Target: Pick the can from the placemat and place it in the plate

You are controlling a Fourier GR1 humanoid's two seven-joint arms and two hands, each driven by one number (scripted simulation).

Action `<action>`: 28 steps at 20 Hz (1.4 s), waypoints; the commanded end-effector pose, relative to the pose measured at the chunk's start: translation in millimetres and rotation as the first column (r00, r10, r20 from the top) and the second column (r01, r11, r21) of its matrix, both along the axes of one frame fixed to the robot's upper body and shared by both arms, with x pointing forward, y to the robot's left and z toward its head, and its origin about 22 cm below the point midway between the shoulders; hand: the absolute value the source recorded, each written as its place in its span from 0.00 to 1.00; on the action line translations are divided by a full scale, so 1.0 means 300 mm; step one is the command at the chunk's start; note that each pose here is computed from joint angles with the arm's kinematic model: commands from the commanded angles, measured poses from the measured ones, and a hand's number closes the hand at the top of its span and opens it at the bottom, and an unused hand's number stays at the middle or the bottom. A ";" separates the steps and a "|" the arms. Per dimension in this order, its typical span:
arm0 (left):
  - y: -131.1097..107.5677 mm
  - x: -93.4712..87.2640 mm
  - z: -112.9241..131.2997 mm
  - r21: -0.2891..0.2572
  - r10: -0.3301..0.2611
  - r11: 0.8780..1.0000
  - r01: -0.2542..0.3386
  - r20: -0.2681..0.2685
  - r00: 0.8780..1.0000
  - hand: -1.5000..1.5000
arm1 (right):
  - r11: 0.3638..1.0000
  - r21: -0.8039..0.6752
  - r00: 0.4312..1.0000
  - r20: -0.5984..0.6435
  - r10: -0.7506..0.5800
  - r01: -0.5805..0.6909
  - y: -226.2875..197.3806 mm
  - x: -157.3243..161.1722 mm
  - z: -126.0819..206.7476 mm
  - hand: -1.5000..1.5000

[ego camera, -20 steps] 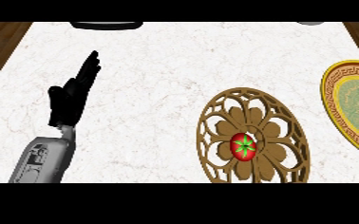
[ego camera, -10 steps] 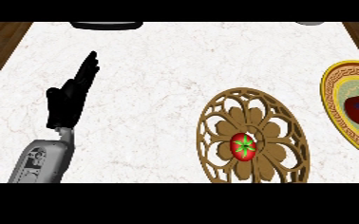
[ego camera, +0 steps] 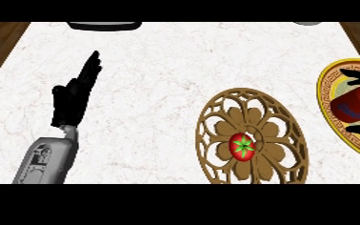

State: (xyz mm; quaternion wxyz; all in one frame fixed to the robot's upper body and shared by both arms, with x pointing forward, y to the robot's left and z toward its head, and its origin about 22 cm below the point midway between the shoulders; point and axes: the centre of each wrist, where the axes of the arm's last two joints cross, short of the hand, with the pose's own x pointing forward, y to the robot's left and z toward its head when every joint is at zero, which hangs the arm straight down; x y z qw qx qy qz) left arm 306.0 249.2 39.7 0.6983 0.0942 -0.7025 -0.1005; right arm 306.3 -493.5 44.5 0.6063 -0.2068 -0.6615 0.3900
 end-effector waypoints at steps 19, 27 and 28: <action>-0.037 0.003 0.002 -0.014 -0.010 1.000 0.010 0.012 1.000 0.50 | 0.790 0.527 0.918 0.045 -0.394 0.314 -0.420 -0.363 0.276 0.00; 0.015 0.009 -0.001 -0.026 -0.006 1.000 0.007 0.010 1.000 0.50 | 0.808 0.496 0.925 0.024 -0.379 0.318 -0.457 -0.419 0.333 0.00; 0.006 0.009 -0.001 -0.011 -0.009 1.000 0.009 0.010 1.000 0.50 | 0.807 0.502 0.925 0.035 -0.379 0.311 -0.451 -0.423 0.303 0.00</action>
